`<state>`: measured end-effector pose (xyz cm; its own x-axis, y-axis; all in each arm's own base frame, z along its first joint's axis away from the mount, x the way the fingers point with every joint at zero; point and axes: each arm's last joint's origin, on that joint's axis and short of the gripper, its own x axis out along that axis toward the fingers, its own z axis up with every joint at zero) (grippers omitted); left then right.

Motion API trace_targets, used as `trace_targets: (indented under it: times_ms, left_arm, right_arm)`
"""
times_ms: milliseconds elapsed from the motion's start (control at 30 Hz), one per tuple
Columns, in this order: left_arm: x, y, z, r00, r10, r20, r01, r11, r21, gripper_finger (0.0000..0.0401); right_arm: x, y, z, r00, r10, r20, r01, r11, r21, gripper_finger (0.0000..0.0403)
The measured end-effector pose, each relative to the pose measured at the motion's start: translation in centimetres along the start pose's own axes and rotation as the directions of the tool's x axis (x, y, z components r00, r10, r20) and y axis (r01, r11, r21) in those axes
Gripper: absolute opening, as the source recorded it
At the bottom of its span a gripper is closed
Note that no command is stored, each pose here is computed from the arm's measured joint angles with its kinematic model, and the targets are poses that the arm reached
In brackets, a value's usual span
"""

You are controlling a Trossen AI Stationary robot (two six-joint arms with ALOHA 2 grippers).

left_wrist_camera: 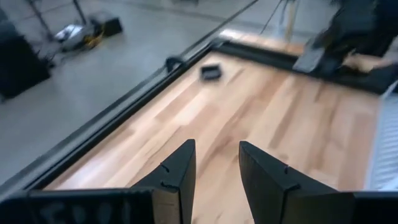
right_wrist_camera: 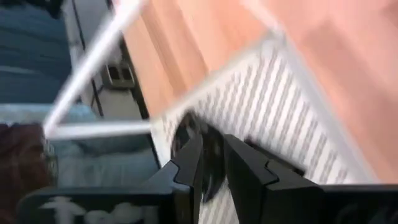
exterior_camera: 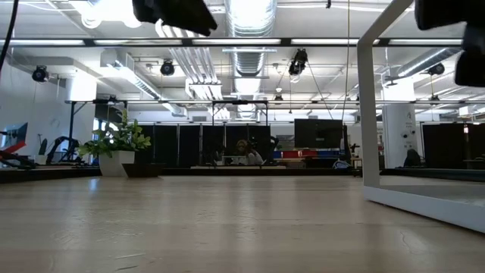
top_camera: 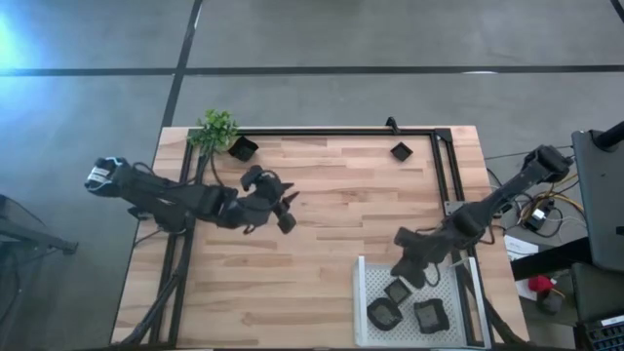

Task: Pick & Place Mini shaped plates
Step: Stack the distorted square plate on top of the other distorted square plate on the shelf

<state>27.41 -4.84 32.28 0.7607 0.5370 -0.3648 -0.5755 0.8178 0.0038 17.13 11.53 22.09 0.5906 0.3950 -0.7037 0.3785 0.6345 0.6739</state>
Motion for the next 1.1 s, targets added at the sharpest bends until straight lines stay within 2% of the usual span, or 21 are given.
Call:
trace_targets:
  times_ms: [133,267,500,667,767,967,1100]
  left_arm:
    - [0.9,1.7,0.1,0.994,0.059,-0.094,-0.059,0.998,0.005,0.0117]
    - [2.1,3.9,0.0,0.974,0.097,-0.204,-0.112,0.992,-0.064,0.0117]
    - [3.8,8.5,-0.8,0.890,0.215,-0.402,-0.275,0.956,-0.097,0.0117]
    - [5.1,11.7,-1.3,0.813,0.303,-0.496,-0.404,0.909,-0.106,0.0117]
    - [6.5,13.5,-2.1,0.768,0.319,-0.556,-0.455,0.882,-0.123,0.0117]
    - [9.0,17.0,-4.2,0.658,0.360,-0.662,-0.548,0.832,-0.092,0.0117]
    - [10.1,18.6,-4.8,0.617,0.385,-0.686,-0.589,0.804,-0.078,0.0117]
  right_arm:
    - [-1.5,0.2,0.5,0.989,0.014,0.147,-0.004,0.998,-0.068,0.0063]
    - [-3.1,0.2,0.9,0.959,0.020,0.284,0.011,0.994,-0.107,0.0063]
    - [-5.4,0.0,1.4,0.873,0.034,0.486,0.054,0.985,-0.166,0.0063]
    - [-6.5,-0.1,1.6,0.824,0.037,0.565,0.083,0.979,-0.185,0.0063]
    - [-6.9,-0.2,1.7,0.805,0.037,0.592,0.095,0.977,-0.191,0.0063]
    - [-7.2,-0.2,1.7,0.789,0.039,0.613,0.096,0.978,-0.187,0.0063]
    - [-7.2,-0.2,1.7,0.789,0.040,0.613,0.095,0.978,-0.186,0.0063]
